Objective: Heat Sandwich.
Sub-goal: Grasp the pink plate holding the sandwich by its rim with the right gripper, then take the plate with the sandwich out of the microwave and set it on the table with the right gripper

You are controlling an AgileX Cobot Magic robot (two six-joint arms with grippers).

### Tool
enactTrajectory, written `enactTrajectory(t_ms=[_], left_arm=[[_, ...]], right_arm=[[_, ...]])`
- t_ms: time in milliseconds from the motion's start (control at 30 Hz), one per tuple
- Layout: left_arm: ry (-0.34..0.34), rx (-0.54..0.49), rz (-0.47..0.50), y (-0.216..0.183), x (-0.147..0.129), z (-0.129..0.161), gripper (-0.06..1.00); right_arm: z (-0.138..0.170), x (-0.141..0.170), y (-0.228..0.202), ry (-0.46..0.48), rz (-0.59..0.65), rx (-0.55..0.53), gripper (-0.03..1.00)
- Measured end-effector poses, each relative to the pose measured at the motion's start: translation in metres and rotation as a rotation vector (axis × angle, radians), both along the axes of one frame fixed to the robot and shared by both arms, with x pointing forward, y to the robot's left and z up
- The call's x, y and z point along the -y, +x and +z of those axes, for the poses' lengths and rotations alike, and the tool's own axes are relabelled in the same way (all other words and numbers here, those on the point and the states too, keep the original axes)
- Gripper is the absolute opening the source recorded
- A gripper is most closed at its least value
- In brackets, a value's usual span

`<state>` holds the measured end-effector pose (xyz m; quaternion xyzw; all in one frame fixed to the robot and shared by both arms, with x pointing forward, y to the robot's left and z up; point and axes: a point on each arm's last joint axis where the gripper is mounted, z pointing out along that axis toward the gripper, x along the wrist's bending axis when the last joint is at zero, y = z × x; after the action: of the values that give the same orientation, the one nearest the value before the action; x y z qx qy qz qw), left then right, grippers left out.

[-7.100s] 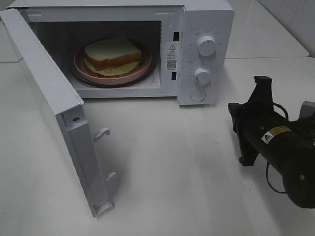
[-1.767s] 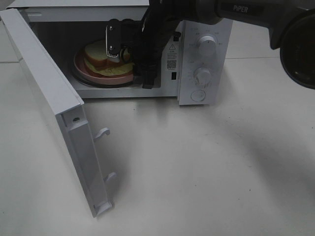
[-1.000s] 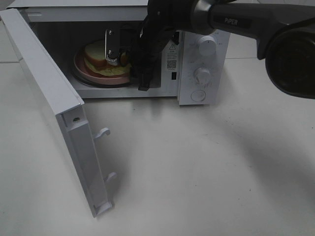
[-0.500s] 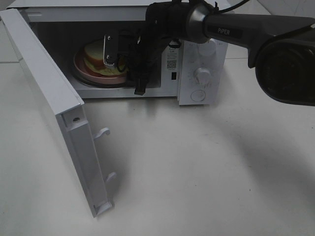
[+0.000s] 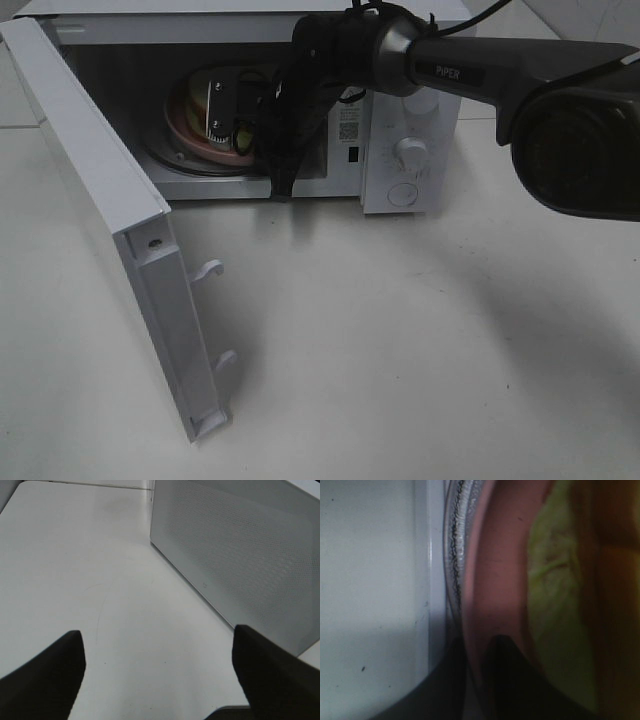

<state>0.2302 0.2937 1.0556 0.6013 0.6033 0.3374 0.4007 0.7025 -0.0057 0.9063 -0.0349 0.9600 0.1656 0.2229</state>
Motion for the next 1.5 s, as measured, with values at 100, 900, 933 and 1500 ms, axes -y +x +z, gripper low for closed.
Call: enactTrajectory(t_ms=[100, 900, 933, 1500], left_arm=[[0.000, 0.000, 0.000, 0.000, 0.000, 0.000, 0.76], [0.000, 0.000, 0.000, 0.000, 0.000, 0.000, 0.76], [0.000, 0.000, 0.000, 0.000, 0.000, 0.000, 0.76], [0.000, 0.000, 0.000, 0.000, 0.000, 0.000, 0.76]], right_arm=[[0.001, -0.002, 0.000, 0.008, 0.009, 0.016, 0.14], [0.014, -0.006, -0.010, -0.035, 0.079, -0.007, 0.09], [0.016, -0.006, -0.010, -0.034, 0.079, -0.006, 0.09], [0.042, -0.005, -0.024, -0.042, 0.098, -0.072, 0.08]])
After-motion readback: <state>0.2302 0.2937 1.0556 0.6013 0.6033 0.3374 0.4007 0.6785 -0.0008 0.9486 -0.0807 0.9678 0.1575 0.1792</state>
